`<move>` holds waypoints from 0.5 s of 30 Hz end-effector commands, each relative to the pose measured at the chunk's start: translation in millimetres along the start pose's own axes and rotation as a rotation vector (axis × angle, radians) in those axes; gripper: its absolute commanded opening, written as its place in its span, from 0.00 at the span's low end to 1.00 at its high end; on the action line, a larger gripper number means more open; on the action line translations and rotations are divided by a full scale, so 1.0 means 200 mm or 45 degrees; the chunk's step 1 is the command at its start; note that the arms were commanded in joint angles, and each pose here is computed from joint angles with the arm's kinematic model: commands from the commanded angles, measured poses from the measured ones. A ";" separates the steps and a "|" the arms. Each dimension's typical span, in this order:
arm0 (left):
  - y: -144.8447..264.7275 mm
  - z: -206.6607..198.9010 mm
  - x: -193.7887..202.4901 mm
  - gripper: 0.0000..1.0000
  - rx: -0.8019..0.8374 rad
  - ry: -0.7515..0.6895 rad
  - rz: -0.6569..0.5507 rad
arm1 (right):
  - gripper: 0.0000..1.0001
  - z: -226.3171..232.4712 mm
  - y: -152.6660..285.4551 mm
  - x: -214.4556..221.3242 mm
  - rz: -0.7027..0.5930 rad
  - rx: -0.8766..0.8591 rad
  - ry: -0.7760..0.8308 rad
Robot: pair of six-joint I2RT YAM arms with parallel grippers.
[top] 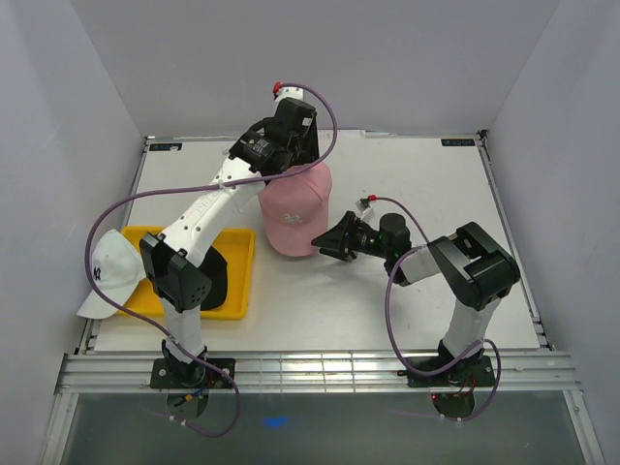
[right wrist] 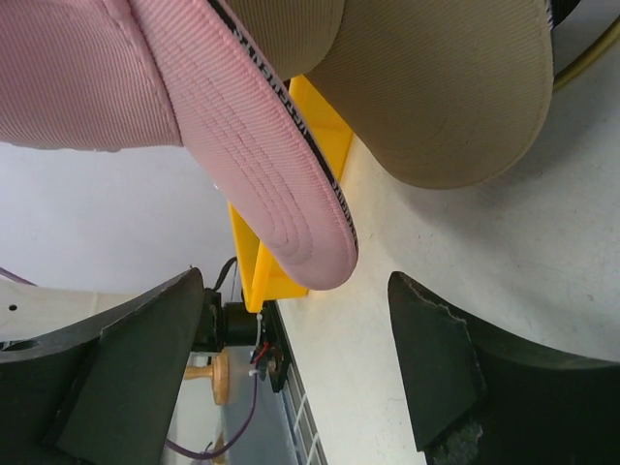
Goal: Stack the hats
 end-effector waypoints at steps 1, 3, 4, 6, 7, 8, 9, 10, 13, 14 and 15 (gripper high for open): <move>0.03 0.01 -0.03 0.71 0.020 0.003 -0.012 | 0.82 0.08 -0.03 -0.07 -0.096 -0.080 0.054; 0.02 0.01 -0.02 0.71 0.026 0.004 -0.003 | 0.78 0.07 -0.03 -0.08 -0.113 -0.084 0.037; 0.02 0.01 -0.02 0.71 0.026 0.002 0.001 | 0.77 0.08 -0.03 -0.09 -0.119 -0.095 0.039; 0.02 0.00 -0.02 0.71 0.029 0.005 0.004 | 0.71 0.07 -0.04 -0.09 -0.123 -0.095 0.027; 0.01 0.00 -0.01 0.71 0.031 0.005 0.004 | 0.69 0.07 -0.04 -0.09 -0.124 -0.098 0.019; 0.01 0.00 -0.01 0.71 0.032 0.006 0.009 | 0.67 0.07 -0.04 -0.09 -0.126 -0.099 0.013; 0.01 0.00 -0.01 0.71 0.033 0.009 0.011 | 0.63 0.06 -0.04 -0.09 -0.124 -0.095 0.003; 0.01 0.00 0.00 0.71 0.031 0.009 0.014 | 0.61 0.06 -0.04 -0.08 -0.120 -0.103 -0.003; 0.00 0.00 0.02 0.70 0.029 0.008 0.025 | 0.50 0.03 -0.04 -0.08 -0.121 -0.097 -0.028; 0.00 0.00 0.02 0.71 0.027 0.008 0.024 | 0.47 0.02 -0.05 -0.07 -0.121 -0.092 -0.035; 0.00 0.00 0.03 0.71 0.025 0.006 0.029 | 0.40 0.02 -0.05 -0.07 -0.119 -0.091 -0.037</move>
Point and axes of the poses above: each gripper's point midway between its finger pads, its own y axis back along the fingers, its own z axis along the line the jaws close on, x = y × z, the point moved 2 cm from there along y, back along the fingers, and after that the axes turned 3 degrees about -y, right-handed, at the moved point
